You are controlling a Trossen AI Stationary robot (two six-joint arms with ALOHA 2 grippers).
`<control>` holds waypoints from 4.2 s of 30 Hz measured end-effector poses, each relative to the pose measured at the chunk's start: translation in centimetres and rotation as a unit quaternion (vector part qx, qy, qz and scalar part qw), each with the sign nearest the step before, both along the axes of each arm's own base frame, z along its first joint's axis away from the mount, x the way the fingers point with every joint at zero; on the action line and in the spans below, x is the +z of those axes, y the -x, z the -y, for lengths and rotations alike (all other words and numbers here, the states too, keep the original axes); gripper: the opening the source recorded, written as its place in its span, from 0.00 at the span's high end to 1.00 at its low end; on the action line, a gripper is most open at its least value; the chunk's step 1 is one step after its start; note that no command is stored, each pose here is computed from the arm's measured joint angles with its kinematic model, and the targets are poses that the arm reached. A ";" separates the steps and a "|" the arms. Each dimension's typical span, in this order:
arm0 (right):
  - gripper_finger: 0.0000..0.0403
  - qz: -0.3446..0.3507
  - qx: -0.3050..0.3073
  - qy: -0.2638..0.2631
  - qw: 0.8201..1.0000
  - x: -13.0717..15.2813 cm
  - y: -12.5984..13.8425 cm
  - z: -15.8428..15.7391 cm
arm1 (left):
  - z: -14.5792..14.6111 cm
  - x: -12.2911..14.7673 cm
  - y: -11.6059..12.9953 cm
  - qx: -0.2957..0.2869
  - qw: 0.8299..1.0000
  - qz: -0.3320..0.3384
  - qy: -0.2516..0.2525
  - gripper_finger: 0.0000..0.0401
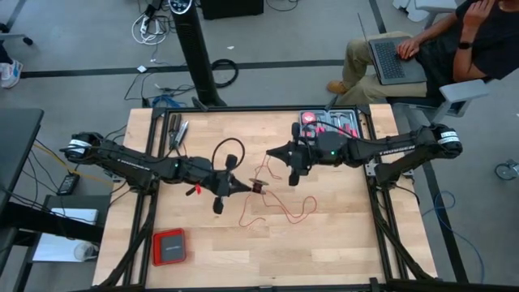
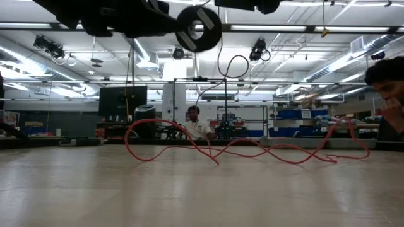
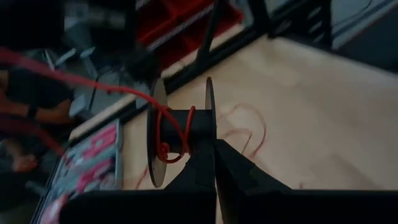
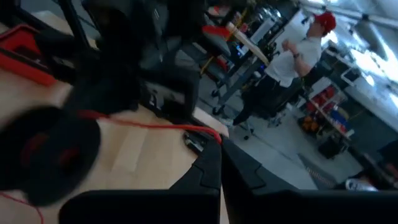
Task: Coil cords
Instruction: Uncoil the red cable wire from the black spool
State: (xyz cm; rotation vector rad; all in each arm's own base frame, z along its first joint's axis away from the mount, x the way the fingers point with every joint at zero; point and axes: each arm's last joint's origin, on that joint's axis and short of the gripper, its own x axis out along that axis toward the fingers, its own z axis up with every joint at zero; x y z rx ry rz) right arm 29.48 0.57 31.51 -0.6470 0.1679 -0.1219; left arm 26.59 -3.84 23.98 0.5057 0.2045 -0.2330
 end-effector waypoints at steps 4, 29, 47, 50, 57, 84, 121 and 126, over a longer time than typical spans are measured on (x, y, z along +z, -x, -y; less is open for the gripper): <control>1.00 -0.003 -0.029 -0.021 0.999 -0.7 -0.7 0.6 | 0.2 0.6 -0.1 -0.033 0.999 0.029 0.013 1.00; 1.00 -0.262 -0.011 -0.130 0.956 -4.1 4.0 -4.6 | -0.5 -0.2 0.0 0.100 0.995 -0.006 -0.025 1.00; 1.00 0.111 0.075 -0.034 0.990 6.4 7.8 -4.2 | -0.3 -0.4 0.1 0.073 0.997 -0.018 -0.008 1.00; 1.00 0.108 0.027 -0.017 0.994 5.7 6.1 -3.3 | -0.2 -0.1 0.0 0.055 0.998 -0.007 -0.001 1.00; 1.00 0.043 -0.009 -0.015 0.999 2.1 1.8 -2.0 | 0.0 0.0 0.0 0.038 0.999 0.001 0.005 1.00; 1.00 -0.254 -0.108 -0.228 0.934 -5.7 2.2 -1.2 | 0.4 0.7 -0.1 0.031 0.999 0.036 0.000 1.00; 1.00 0.051 0.034 -0.122 0.991 1.1 0.4 0.1 | 1.0 0.9 0.0 -0.018 0.998 0.051 -0.018 1.00; 1.00 0.013 0.023 -0.144 0.989 -1.8 -1.9 0.3 | 1.1 1.0 -0.1 -0.023 0.998 0.060 -0.015 1.00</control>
